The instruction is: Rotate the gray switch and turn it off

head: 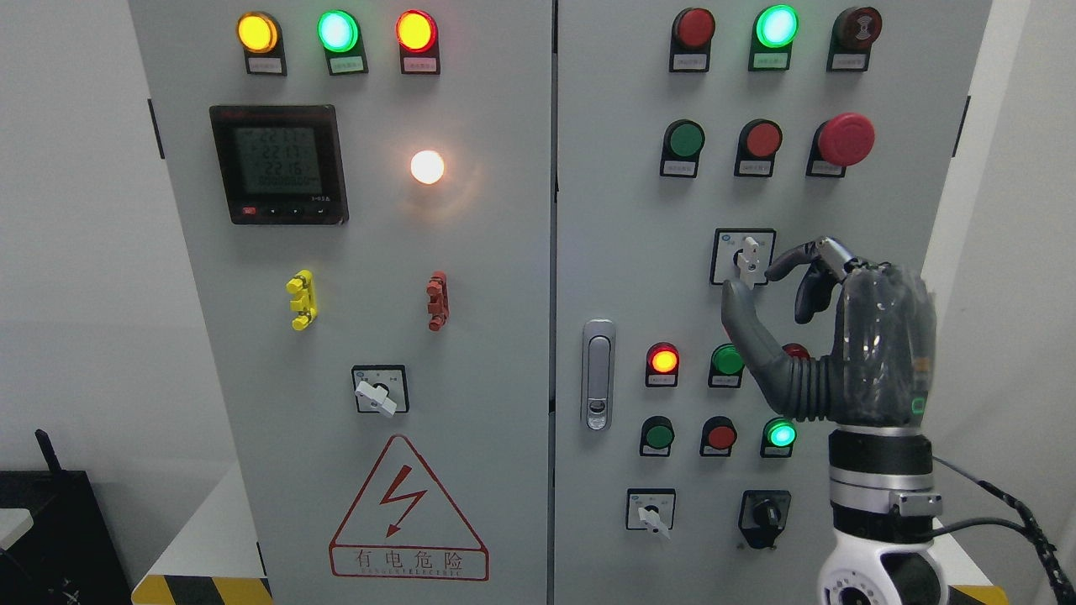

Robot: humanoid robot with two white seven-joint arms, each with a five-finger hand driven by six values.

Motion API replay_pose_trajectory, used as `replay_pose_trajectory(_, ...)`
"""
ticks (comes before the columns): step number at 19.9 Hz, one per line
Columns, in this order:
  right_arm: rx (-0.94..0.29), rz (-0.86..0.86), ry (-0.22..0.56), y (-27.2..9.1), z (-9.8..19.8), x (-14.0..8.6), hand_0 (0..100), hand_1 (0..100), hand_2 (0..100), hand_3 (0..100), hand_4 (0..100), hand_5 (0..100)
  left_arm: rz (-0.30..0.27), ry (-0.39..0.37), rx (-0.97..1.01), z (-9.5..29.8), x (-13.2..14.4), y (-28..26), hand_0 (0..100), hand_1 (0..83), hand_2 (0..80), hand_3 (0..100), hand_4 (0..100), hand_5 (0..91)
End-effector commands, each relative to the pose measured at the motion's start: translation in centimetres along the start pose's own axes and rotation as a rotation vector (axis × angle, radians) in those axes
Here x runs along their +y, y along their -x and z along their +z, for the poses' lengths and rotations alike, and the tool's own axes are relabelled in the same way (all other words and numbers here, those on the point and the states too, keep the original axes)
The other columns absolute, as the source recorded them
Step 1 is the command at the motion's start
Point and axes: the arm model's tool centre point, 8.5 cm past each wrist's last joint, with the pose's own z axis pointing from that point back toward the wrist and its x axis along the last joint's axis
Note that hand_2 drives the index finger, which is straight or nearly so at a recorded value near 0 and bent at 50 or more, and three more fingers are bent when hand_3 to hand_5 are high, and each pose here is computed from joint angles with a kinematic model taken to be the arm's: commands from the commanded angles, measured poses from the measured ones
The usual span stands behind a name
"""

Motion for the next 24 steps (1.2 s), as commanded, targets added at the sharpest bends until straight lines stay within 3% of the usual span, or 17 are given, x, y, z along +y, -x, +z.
replay_pose_trajectory(1,-0.075,-0.005,-0.013,-1.1,2.5,-0.9,27,34,40,57,47,43,-0.003,-0.004,0.016,0.1,0.1,0.5,12,38.9,0.0,0,0,0.0)
replay_pose_trajectory(2,-0.077,0.005,-0.013,-0.8,2.6,-1.2,28,34,39,53,40,35,-0.003,-0.005,0.016,0.1,0.1,0.5,12,38.9,0.0,0,0,0.0)
replay_pose_trajectory(3,-0.070,0.021,-0.018,-0.3,2.9,-1.4,28,33,35,38,25,17,-0.003,-0.004,0.014,0.1,0.1,0.5,12,38.9,0.0,0,0,0.0)
replay_pose_trajectory(4,-0.067,0.043,-0.021,0.3,3.0,-1.9,29,33,32,31,16,8,-0.003,-0.005,0.014,0.1,0.1,0.5,12,38.9,0.0,0,0,0.0)
replay_pose_trajectory(5,-0.062,0.067,-0.031,1.0,3.3,-2.3,29,32,30,27,12,4,-0.003,-0.005,0.014,0.1,0.1,0.5,12,38.9,0.0,0,0,0.0)
replay_pose_trajectory(6,-0.061,0.081,-0.039,1.4,3.4,-2.6,29,32,25,19,2,0,-0.003,-0.004,0.016,0.1,0.1,0.5,12,38.9,0.0,0,0,0.0)
replay_pose_trajectory(7,-0.068,0.092,-0.044,1.6,3.4,-2.8,31,29,23,16,0,0,-0.003,-0.005,0.014,0.1,0.1,0.5,12,38.9,0.0,0,0,0.0)
replay_pose_trajectory(8,-0.078,0.091,-0.045,1.7,3.4,-2.9,32,27,22,15,0,0,-0.003,-0.005,0.014,0.1,0.1,0.5,12,38.9,0.0,0,0,0.0)
replay_pose_trajectory(9,-0.086,0.086,-0.047,1.8,3.4,-3.2,36,16,19,13,0,0,-0.003,-0.005,0.014,0.1,0.1,0.5,12,38.9,0.0,0,0,0.0)
replay_pose_trajectory(10,-0.091,0.083,-0.050,2.0,3.3,-3.4,35,13,18,11,0,0,-0.003,-0.005,0.014,0.1,0.1,0.5,12,38.9,0.0,0,0,0.0)
replay_pose_trajectory(13,-0.098,0.086,-0.054,2.0,3.3,-3.6,30,13,10,6,0,0,-0.003,-0.005,0.014,0.1,0.1,0.5,12,38.9,0.0,0,0,0.0)
replay_pose_trajectory(24,-0.107,0.108,-0.079,2.3,4.1,-4.0,26,15,9,6,0,0,-0.003,-0.005,0.016,0.1,0.1,0.5,12,38.9,0.0,0,0,0.0)
